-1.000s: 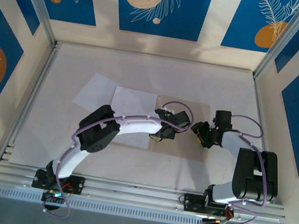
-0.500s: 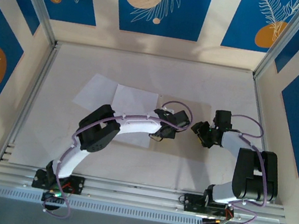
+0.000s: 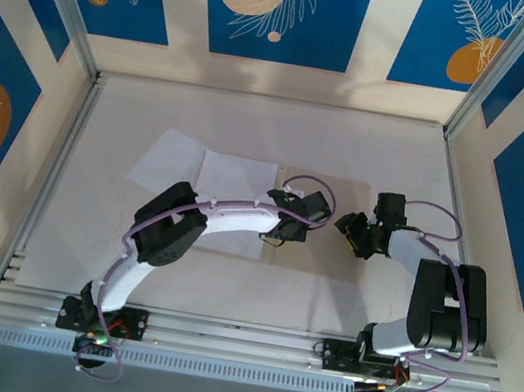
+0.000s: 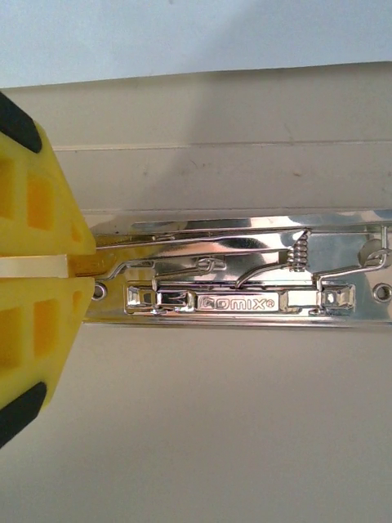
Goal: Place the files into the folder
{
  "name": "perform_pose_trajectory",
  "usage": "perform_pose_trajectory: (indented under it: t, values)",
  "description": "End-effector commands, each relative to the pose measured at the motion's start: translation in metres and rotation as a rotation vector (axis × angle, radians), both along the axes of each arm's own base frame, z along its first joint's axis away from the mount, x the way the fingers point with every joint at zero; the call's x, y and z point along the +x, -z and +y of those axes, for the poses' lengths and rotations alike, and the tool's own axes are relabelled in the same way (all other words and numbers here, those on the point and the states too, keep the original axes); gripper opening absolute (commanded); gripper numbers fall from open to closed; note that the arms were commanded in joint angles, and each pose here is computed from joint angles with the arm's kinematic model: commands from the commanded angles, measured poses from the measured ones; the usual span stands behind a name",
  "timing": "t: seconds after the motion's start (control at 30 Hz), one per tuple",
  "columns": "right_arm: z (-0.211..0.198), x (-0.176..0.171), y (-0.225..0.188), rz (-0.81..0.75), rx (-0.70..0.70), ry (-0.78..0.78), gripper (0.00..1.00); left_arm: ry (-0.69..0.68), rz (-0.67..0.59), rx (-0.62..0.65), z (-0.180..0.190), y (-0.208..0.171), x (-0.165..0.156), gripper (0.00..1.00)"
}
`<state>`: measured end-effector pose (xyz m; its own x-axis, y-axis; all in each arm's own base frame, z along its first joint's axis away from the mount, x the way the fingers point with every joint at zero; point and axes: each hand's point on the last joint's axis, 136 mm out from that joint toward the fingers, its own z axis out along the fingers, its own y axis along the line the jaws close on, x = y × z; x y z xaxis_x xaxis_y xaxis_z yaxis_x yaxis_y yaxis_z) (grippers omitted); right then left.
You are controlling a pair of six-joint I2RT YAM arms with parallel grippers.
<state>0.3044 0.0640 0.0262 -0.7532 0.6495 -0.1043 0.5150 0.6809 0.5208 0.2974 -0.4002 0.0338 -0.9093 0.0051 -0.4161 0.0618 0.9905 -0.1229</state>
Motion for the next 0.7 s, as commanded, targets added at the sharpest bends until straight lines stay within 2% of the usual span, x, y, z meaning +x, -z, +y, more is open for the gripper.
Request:
perform_pose_trajectory:
  t: [0.0, 0.17, 0.27, 0.67]
  values:
    - [0.005, -0.007, 0.004, 0.040, 0.006, -0.028, 0.53, 0.026, 0.045, -0.021, 0.000, -0.004, -0.009, 0.11]
    - [0.005, -0.008, 0.005, 0.041, 0.007, -0.029, 0.53, 0.029, 0.041, 0.021, 0.006, -0.001, -0.006, 0.12]
    - [0.005, -0.007, 0.004, 0.037, 0.007, -0.030, 0.53, 0.035, 0.038, 0.045, 0.007, 0.000, -0.003, 0.22]
    - [0.005, -0.008, 0.005, 0.039, 0.007, -0.029, 0.53, 0.047, 0.013, 0.083, 0.008, -0.006, 0.005, 0.21]
